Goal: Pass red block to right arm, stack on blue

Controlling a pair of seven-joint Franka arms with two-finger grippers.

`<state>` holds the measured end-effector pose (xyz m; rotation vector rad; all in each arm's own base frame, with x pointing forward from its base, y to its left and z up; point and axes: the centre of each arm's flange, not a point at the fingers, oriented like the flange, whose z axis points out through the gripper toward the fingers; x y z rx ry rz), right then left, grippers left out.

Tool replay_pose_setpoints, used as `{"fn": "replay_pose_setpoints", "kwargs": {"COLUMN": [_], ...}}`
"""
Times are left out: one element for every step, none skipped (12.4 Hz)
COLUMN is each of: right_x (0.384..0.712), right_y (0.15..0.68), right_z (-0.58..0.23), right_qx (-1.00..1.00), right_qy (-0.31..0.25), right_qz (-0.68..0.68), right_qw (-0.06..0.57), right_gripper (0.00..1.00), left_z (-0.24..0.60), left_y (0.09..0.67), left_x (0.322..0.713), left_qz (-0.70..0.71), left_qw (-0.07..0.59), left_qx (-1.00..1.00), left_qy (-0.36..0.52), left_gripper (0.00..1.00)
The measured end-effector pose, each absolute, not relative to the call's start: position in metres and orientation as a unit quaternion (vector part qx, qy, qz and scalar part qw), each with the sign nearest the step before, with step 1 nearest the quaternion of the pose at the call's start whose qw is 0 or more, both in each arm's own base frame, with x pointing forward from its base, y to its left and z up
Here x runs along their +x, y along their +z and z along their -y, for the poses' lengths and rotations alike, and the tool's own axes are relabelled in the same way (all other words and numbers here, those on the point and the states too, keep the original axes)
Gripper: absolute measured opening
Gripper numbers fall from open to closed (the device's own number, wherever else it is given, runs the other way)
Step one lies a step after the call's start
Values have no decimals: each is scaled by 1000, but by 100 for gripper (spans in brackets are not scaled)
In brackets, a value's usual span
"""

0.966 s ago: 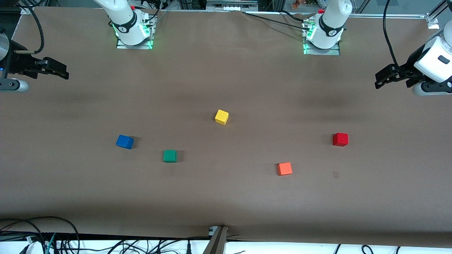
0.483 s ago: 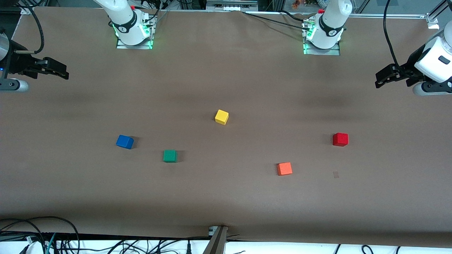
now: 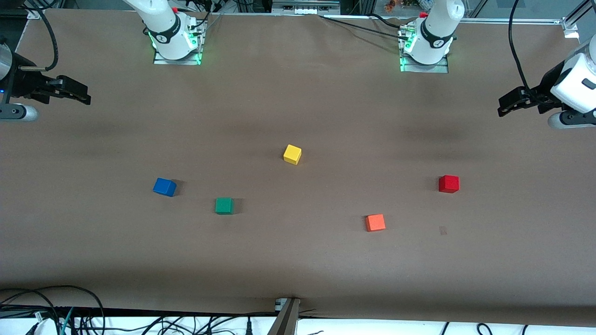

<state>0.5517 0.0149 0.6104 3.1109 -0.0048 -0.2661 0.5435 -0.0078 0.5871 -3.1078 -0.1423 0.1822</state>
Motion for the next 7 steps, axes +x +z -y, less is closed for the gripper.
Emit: {"fn": "replay_pose_setpoints", "kwargs": {"right_x": [552, 552, 552, 552, 552, 552, 552], "right_y": [610, 610, 610, 610, 610, 610, 610], "right_z": [-15, -15, -15, -15, -15, -15, -15], "right_qx": [996, 996, 996, 996, 996, 996, 996], "right_qy": [-85, -85, -85, -85, -85, -85, -85], "right_qz": [2, 2, 2, 2, 2, 2, 2], "right_qw": [10, 10, 10, 10, 10, 10, 10], "right_gripper": [100, 100, 100, 100, 100, 100, 100], "left_z": [8, 7, 7, 5, 1, -2, -4], "left_y": [582, 577, 571, 565, 557, 548, 535], "left_x": [545, 548, 550, 553, 556, 560, 564], "left_qz": [46, 46, 47, 49, 52, 54, 56], "left_qw": [13, 14, 14, 14, 15, 15, 15], "left_qx": [-997, -997, -996, -996, -995, -994, -994], "left_qy": [63, 68, 73, 79, 85, 90, 91], "left_gripper": [100, 100, 100, 100, 100, 100, 100]}}
